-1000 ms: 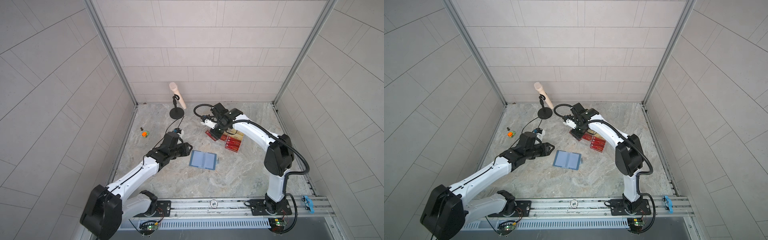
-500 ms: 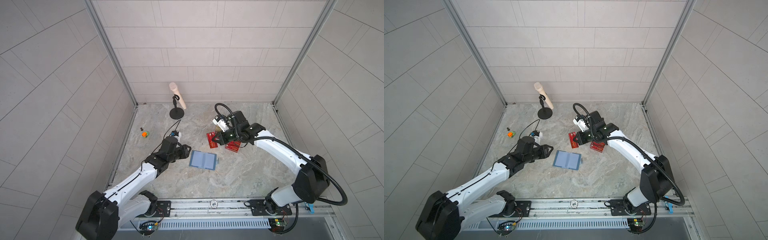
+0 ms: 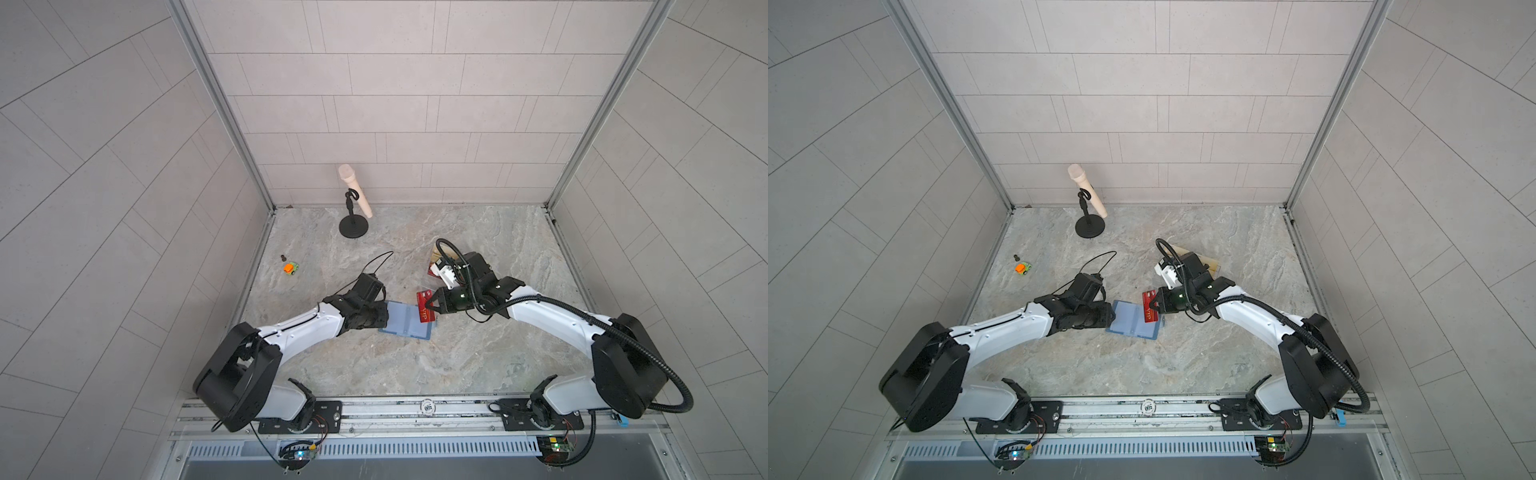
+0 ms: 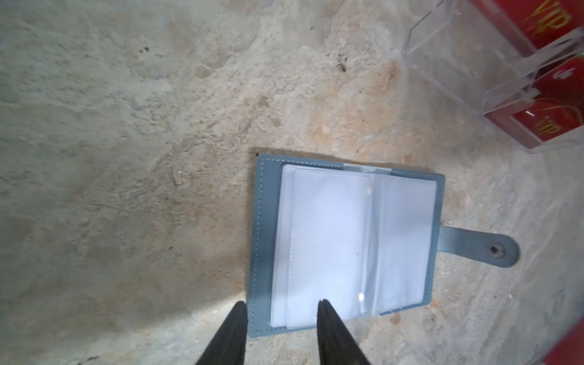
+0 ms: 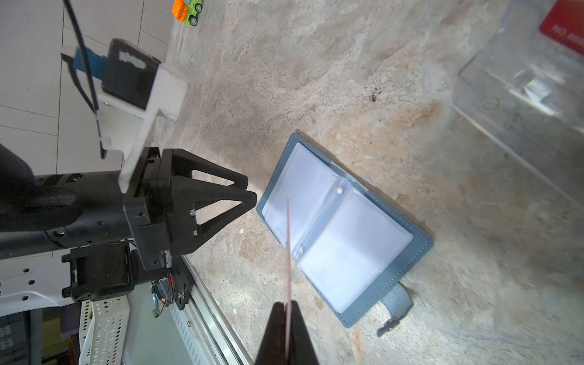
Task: Put the credit cards into the card holder
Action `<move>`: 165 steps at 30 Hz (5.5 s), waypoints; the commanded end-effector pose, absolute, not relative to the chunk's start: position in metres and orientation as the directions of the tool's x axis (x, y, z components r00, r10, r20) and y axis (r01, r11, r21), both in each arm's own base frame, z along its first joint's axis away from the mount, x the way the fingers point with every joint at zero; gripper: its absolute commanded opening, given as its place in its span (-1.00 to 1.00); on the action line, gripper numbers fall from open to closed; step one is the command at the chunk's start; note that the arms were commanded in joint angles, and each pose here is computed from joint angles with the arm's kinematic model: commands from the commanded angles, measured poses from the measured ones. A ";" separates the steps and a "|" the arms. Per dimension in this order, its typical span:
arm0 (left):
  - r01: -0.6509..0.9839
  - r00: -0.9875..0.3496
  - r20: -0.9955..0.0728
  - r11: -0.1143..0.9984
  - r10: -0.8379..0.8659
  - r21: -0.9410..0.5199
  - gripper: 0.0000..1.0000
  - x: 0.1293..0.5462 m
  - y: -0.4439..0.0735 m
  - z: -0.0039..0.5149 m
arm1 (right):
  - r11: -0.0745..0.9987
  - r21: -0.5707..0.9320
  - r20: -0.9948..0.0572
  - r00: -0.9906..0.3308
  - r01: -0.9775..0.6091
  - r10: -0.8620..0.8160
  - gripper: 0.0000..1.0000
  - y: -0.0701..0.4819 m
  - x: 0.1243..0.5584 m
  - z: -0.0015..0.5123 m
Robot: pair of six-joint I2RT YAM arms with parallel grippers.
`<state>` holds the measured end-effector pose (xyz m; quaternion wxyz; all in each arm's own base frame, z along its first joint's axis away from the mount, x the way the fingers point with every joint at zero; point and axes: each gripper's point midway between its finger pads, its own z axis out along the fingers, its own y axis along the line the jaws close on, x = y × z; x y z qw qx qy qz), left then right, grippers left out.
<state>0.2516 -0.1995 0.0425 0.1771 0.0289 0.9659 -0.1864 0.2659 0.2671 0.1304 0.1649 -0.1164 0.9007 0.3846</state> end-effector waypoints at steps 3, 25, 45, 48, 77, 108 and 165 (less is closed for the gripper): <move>0.136 -0.950 -0.311 0.923 0.019 -0.359 -0.20 0.248 -0.208 0.028 | 0.630 0.679 -0.454 -0.890 -0.377 -0.044 -1.00 0.274 0.278 0.156; 0.088 -0.945 -0.327 0.944 -0.022 -0.318 -0.24 0.232 -0.208 0.043 | 0.621 0.696 -0.418 -0.907 -0.360 -0.057 -1.00 0.266 0.288 0.150; 0.154 -0.931 -0.366 0.924 0.017 -0.349 -0.33 0.234 -0.217 0.062 | 0.607 0.743 -0.309 -0.949 -0.281 -0.061 -1.00 0.274 0.291 0.103; 0.148 -0.933 -0.359 0.923 0.012 -0.355 -0.34 0.233 -0.217 0.059 | 0.606 0.738 -0.304 -0.948 -0.297 -0.094 -1.00 0.277 0.291 0.095; 0.127 -0.952 -0.307 0.931 0.017 -0.342 -0.78 0.249 -0.241 0.031 | 0.574 0.783 -0.194 -0.971 -0.240 -0.141 -1.00 0.290 0.294 0.056; 0.122 -0.963 -0.267 0.947 0.040 -0.297 -0.93 0.234 -0.224 0.008 | 0.551 0.823 -0.121 -0.990 -0.138 -0.066 -1.00 0.289 0.291 0.041; 0.125 -0.963 -0.265 0.949 0.046 -0.291 -0.92 0.237 -0.224 0.014 | 0.497 0.854 -0.106 -0.987 -0.154 -0.123 -1.00 0.295 0.278 0.047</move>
